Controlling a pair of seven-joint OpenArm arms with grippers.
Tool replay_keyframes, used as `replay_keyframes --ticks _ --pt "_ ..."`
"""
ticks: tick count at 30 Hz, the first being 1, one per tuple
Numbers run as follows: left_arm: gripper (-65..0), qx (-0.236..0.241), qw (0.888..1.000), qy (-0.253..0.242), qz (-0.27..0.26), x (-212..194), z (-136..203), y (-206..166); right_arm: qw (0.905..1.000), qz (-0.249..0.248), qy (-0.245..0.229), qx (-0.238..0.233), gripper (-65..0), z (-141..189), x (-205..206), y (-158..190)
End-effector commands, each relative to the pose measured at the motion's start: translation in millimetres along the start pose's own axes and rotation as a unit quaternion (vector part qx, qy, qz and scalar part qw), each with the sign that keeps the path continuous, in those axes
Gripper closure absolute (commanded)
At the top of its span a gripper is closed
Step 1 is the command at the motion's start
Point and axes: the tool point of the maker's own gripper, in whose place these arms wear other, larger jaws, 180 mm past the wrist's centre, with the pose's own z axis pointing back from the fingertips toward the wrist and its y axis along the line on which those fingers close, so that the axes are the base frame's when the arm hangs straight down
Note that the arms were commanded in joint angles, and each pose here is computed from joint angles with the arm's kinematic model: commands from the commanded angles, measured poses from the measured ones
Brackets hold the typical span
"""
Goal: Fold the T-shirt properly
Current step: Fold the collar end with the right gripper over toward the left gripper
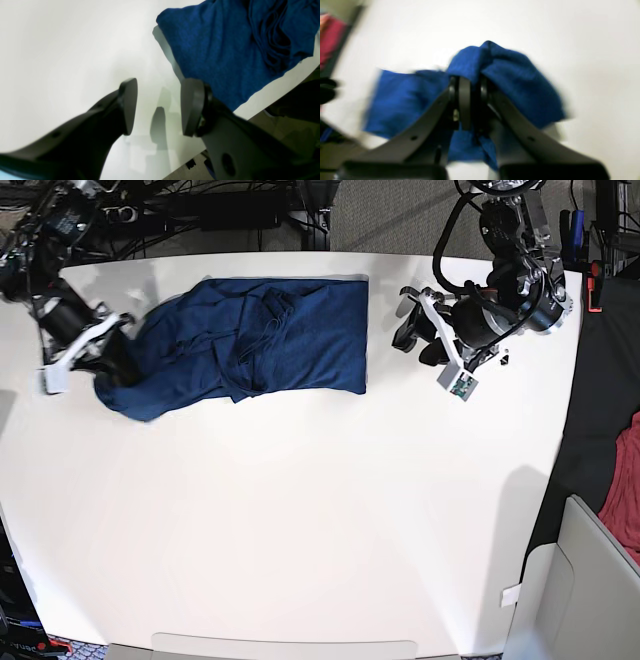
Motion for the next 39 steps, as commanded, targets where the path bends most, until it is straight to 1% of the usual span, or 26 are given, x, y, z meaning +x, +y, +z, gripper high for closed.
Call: replay_keyframes --ticks 1,3,7,10,14,17,20,25,26,28,30,32,34,39 --pt "-27.7 -0.001 1.000 -0.011 -0.009 7.7 3.4 -0.6 0.9995 0.013 -0.019 0.022 -0.6 1.4 9.8 16.5" --pt "-27.7 -0.001 1.000 -0.011 -0.009 7.7 3.4 -0.6 0.9978 0.001 -0.026 0.061 -0.7 -9.9 5.8 45.3" --pt "-27.7 -0.003 1.000 -0.005 -0.005 1.6 3.3 -1.9 0.9917 -0.023 -0.019 0.125 -0.7 -35.5 -7.2 91.3" --pt "-27.7 -0.004 1.000 -0.001 -0.003 -2.0 3.2 -2.9 0.9881 -0.025 -0.011 0.152 -0.7 -52.7 -11.8 118.0" --pt "-27.7 -0.006 1.000 0.006 0.002 -9.4 3.2 -4.6 0.9856 -0.006 -0.005 0.169 -0.8 -75.9 -7.3 145.1" --pt "-27.7 -0.007 1.000 -0.003 0.005 -8.8 3.1 -5.9 0.9831 0.004 0.018 0.182 -0.8 -91.4 -13.2 153.8" --pt "-27.7 -0.008 1.000 0.001 0.010 -16.1 3.6 -7.2 0.9750 -0.003 0.045 0.217 -0.8 -111.7 -23.7 169.1" --pt "-27.7 -0.008 1.000 0.003 0.011 -18.0 3.8 -7.3 0.9634 -0.022 0.090 0.252 -1.1 -131.9 -47.2 184.1" --pt "-27.6 -0.007 1.000 0.003 0.011 -18.1 4.0 -6.9 0.9604 -0.027 0.101 0.258 -1.9 -134.4 -54.7 187.6" --pt "-26.9 -0.007 1.000 0.003 0.011 -18.1 4.0 -6.9 0.9535 -0.029 0.120 0.275 -5.3 -137.6 -66.3 198.8" --pt "-25.7 -0.007 1.000 0.001 0.010 -16.6 4.0 -6.6 0.9459 -0.023 0.138 0.293 -9.9 -138.5 -76.1 212.3" --pt "-25.5 -0.007 1.000 0.001 0.009 -16.0 3.8 -6.8 0.9397 -0.016 0.149 0.307 -12.2 -137.3 -82.7 224.3" --pt "-25.5 -0.007 1.000 0.000 0.009 -15.4 3.8 -6.6 0.9378 -0.014 0.152 0.312 -12.8 -136.9 -85.2 228.2" --pt "-25.5 -0.007 1.000 0.000 0.009 -14.8 3.8 -6.5 0.9379 -0.008 0.150 0.313 -13.0 -137.4 -81.6 228.8"
